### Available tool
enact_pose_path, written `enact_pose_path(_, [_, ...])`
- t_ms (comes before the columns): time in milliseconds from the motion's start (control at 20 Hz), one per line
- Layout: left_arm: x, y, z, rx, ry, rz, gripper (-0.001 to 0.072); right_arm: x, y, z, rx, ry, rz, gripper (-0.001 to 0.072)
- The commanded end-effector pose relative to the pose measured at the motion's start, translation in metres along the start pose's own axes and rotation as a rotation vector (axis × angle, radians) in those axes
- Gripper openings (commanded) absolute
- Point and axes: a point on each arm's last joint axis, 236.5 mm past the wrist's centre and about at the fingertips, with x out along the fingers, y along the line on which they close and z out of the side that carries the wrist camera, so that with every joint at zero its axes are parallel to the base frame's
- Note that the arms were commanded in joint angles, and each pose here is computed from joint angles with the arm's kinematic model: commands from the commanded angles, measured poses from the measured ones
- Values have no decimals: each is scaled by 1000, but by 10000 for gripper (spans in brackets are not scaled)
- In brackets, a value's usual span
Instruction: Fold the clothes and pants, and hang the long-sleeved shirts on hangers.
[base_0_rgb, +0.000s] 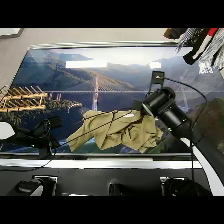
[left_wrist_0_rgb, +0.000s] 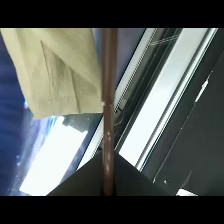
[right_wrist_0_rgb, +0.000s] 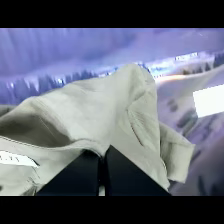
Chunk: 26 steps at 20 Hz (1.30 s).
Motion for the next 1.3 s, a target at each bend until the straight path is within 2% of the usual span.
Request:
enact_pose_path(0, [5,-3,5,2,-15,-38,13,2,7,7,5,-28,23,30])
enact_pose_path(700, [36,-21,19,43,18,-195,14,-14,14,26,54,-81,63,29])
enact_pose_path(1250, [57,-15,42,20,2,-151,15,-41,16,12,54,-30,141,30])
